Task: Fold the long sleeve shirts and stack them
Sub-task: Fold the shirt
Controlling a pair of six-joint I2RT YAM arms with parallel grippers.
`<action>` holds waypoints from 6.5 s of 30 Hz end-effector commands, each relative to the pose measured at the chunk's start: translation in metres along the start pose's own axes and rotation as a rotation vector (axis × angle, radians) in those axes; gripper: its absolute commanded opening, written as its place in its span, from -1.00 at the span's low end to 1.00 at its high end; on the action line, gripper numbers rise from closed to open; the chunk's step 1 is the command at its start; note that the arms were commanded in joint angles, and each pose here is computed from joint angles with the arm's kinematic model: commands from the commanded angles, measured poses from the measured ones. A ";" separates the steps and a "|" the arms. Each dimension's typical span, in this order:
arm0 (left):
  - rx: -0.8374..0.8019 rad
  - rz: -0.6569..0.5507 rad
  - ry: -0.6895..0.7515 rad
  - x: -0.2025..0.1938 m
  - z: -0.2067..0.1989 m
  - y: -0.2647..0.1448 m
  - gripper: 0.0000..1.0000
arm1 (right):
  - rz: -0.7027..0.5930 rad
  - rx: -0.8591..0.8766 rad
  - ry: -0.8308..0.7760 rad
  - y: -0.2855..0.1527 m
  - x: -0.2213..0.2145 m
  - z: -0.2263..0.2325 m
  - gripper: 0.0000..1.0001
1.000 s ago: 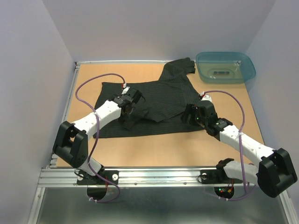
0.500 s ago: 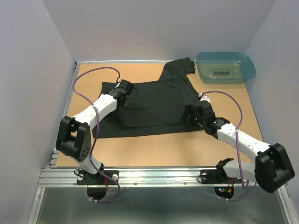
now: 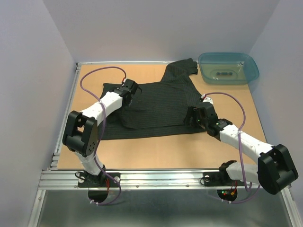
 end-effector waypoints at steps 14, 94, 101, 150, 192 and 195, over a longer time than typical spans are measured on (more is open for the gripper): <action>-0.009 -0.200 -0.458 0.043 0.064 -0.034 0.57 | -0.075 0.109 -0.040 -0.005 0.038 0.030 0.58; -0.316 -0.131 -0.750 -0.019 0.063 0.038 -1.00 | -0.050 0.231 -0.077 -0.006 0.016 0.037 0.58; -0.330 -0.051 -0.777 -0.035 0.049 0.042 -0.47 | -0.058 0.237 -0.080 -0.009 0.017 0.037 0.58; -0.780 -0.203 -0.891 -0.021 -0.059 -0.025 0.42 | -0.123 0.226 0.400 0.049 0.026 -0.059 0.35; -0.862 -0.141 -1.086 0.008 -0.075 0.043 0.35 | -0.086 0.627 0.408 0.120 0.045 0.034 0.42; -0.882 -0.148 -1.078 0.010 -0.074 0.039 0.35 | -0.076 0.674 0.403 0.094 0.046 0.041 0.42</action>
Point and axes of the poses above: each gripper's point midway between its finger pads, its own y axis out along the fingers, its own z axis along the line the jaws close on, x = y × z, the point moved 2 cm from there along -y, back along the fingers, and after that the axes turned 1 degree about -y, right-handed, at the moved point
